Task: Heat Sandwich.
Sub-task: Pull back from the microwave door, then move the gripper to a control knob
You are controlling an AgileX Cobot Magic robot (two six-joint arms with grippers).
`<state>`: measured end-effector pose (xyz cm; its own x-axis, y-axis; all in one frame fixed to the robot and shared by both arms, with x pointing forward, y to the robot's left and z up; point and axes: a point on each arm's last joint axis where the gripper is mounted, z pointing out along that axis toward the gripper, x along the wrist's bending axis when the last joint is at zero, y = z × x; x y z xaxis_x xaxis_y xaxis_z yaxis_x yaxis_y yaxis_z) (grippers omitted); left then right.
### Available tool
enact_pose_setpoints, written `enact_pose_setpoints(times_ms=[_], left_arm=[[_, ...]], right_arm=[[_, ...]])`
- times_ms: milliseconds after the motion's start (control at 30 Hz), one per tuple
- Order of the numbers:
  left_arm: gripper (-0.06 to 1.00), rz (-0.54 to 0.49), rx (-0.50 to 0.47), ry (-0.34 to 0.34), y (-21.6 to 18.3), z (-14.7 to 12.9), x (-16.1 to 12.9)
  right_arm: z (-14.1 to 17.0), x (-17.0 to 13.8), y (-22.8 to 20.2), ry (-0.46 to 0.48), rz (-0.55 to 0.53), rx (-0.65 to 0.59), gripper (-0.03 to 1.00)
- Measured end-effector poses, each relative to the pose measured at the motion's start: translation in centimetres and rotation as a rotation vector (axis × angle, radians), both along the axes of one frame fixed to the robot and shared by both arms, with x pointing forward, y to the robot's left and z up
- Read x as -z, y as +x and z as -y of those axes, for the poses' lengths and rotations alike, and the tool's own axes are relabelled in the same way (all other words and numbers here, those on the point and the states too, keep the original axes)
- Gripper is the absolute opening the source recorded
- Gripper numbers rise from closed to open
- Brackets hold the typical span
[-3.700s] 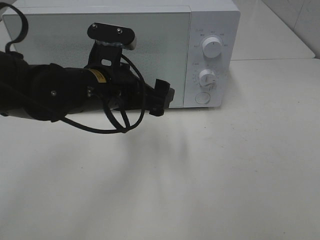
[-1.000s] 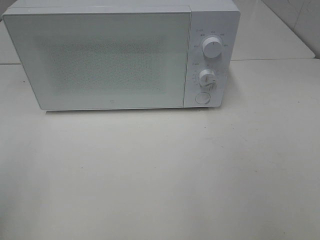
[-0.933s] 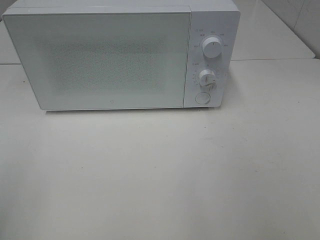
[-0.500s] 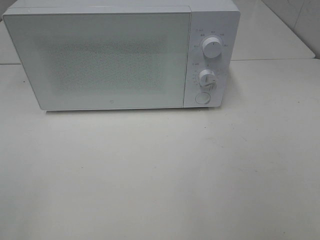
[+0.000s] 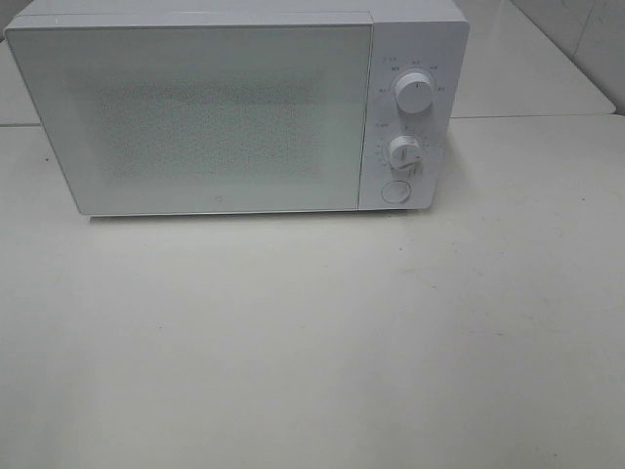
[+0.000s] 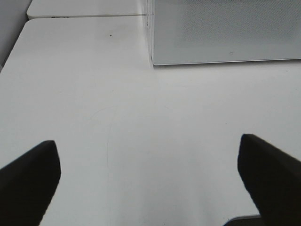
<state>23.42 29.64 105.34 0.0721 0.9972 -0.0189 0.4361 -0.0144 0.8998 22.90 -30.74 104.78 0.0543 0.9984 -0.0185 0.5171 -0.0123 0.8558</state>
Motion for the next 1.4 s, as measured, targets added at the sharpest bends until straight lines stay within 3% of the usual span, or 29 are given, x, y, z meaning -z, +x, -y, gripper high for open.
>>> enact_pose_setpoints(times_ms=[1400], left_arm=[[0.96,0.0,0.0,0.0,0.0,0.0,0.0]], right_arm=[[0.0,-0.08,-0.01,0.0,0.005,0.0,0.71]])
